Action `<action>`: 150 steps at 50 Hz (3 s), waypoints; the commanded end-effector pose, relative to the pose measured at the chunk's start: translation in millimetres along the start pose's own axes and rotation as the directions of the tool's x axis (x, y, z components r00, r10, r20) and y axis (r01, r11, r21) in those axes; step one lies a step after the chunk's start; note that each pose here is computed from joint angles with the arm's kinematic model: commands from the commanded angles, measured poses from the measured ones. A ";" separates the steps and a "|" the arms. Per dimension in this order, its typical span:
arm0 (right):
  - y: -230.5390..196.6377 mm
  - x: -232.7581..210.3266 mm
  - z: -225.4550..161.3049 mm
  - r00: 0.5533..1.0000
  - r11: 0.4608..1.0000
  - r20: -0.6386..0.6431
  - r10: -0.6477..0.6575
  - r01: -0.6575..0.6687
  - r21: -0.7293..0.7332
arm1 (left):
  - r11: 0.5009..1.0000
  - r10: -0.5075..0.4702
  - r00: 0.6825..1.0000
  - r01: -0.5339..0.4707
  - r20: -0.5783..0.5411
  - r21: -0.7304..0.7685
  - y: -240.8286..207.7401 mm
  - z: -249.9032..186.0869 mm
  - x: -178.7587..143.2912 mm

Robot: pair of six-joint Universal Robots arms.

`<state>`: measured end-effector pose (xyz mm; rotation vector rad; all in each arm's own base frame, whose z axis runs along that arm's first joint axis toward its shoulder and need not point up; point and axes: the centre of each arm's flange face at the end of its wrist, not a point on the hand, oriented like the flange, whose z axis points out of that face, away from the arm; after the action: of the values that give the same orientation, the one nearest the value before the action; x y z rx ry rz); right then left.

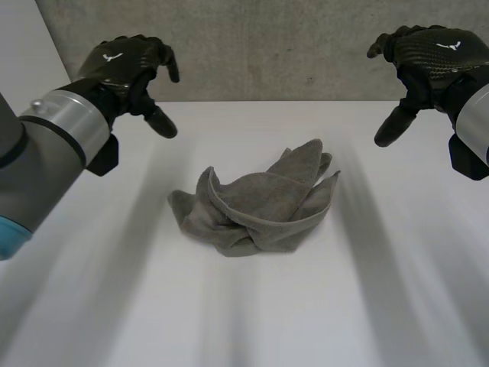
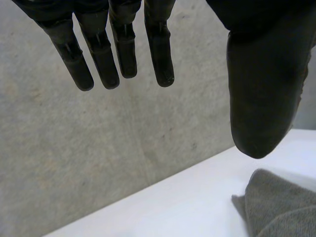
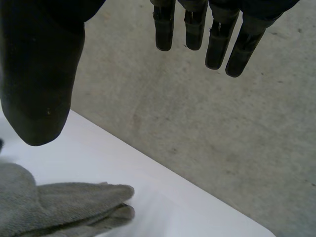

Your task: Fold the towel.

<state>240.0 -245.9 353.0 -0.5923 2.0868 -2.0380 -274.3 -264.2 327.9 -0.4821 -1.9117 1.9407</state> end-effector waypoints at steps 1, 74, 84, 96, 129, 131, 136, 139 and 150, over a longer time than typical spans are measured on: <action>-1.4 7.8 2.6 0.996 1.000 -0.085 -0.004 0.003 -0.001 | 0.999 0.002 0.999 0.000 0.048 -0.032 -0.6 0.4 -16.9; 174.4 -75.8 58.4 0.872 0.886 0.366 -0.326 0.417 -0.204 | 0.929 0.281 0.883 -0.348 -0.376 -0.124 188.5 75.6 9.2; -25.3 -65.3 110.0 0.929 0.848 0.071 -0.363 0.297 0.439 | 0.853 0.462 0.874 -0.391 -0.152 0.345 32.6 130.3 5.6; -129.4 -3.3 93.4 0.986 0.730 -0.074 -0.150 0.161 0.664 | 0.687 0.207 0.973 -0.222 0.106 0.692 -141.8 88.1 -28.1; 148.0 -62.6 26.3 0.904 0.971 0.393 -0.167 0.219 -0.092 | 0.903 0.373 0.894 -0.411 -0.247 -0.123 188.7 9.3 -29.7; 155.9 -63.1 27.2 0.907 0.969 0.392 -0.154 0.217 -0.121 | 0.903 0.373 0.895 -0.410 -0.244 -0.127 189.4 9.0 -30.8; 163.1 -61.6 29.2 0.922 0.967 0.365 -0.128 0.198 -0.160 | 0.902 0.383 0.897 -0.415 -0.222 -0.120 190.3 9.9 -32.7; 171.9 -58.5 30.9 0.946 0.964 0.316 -0.075 0.150 -0.218 | 0.901 0.392 0.897 -0.419 -0.204 -0.111 191.6 10.0 -34.4; 200.8 -57.6 36.5 0.965 0.945 0.260 -0.034 0.116 -0.307 | 0.900 0.399 0.897 -0.423 -0.192 -0.104 198.5 9.0 -37.2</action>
<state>274.0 -256.9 158.7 -0.9567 2.2373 -1.5931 -252.5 -291.8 131.8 -1.1379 -1.9626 1.9334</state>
